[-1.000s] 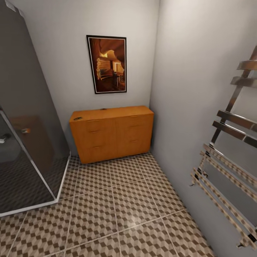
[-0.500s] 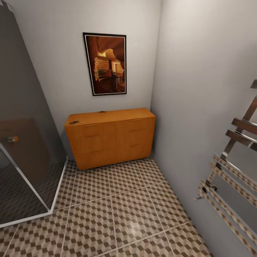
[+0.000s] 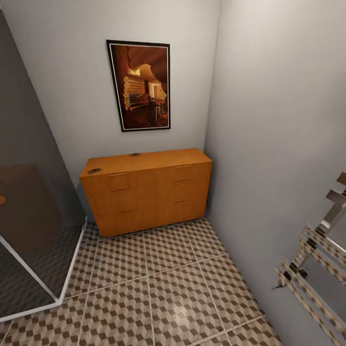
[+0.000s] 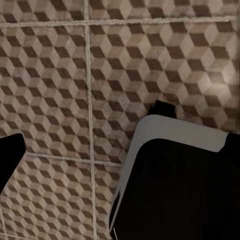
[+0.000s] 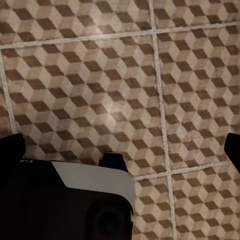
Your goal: Take the four mousetraps from the cabinet in the bathroom and place them on the bathroom floor. Make sure all four end up on the same floor surface, and ensure that at least two of them are either under or directly next to the same bathroom sink.
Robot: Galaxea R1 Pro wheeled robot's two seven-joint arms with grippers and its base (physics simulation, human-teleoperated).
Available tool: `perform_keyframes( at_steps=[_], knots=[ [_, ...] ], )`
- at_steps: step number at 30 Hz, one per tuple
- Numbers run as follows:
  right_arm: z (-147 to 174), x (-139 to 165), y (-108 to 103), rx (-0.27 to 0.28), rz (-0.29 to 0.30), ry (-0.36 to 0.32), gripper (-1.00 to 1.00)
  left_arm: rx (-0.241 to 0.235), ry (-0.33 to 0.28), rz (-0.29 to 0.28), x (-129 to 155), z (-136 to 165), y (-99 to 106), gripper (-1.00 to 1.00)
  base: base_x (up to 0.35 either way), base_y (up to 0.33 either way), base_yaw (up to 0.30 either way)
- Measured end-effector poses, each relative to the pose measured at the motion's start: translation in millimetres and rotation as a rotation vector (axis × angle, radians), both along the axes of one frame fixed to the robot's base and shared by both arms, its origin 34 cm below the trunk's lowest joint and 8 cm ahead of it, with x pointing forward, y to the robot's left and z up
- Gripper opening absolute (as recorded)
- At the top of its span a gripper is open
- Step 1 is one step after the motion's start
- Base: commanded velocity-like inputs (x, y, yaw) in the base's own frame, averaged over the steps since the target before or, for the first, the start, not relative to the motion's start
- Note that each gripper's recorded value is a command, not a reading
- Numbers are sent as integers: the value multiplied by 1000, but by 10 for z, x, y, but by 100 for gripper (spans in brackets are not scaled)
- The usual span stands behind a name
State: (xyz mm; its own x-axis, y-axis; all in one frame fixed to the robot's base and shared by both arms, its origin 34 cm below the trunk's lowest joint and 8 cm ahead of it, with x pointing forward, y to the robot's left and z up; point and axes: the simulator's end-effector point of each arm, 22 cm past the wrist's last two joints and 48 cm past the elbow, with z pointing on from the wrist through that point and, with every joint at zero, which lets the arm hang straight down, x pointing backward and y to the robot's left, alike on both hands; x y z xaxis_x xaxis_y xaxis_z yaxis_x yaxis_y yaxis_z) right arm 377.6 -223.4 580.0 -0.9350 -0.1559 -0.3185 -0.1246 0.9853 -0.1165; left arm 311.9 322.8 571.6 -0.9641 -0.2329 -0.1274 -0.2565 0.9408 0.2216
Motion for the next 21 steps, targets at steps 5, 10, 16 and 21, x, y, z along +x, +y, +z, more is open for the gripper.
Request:
perform_keyframes(
  at_steps=[5, 10, 16, 21],
  knots=[
    [0, -1, 6, 1, 0, 0, 100, 0, -1, 0, 1, 0, 1, 100, 301, 0, 0],
    [1, 3, 6, 1, 0, 0, 100, 0, -1, 0, 1, 0, 1, 100, 298, 0, 0],
    [-1, 0, 2, 0, 0, 0, 100, 0, -1, 0, 1, 0, 1, 100, 250, 0, 0],
    [-2, 1, 4, 0, 0, 1, 100, 1, 0, 1, 1, -1, 9, 100, 93, 0, 0]
  ],
)
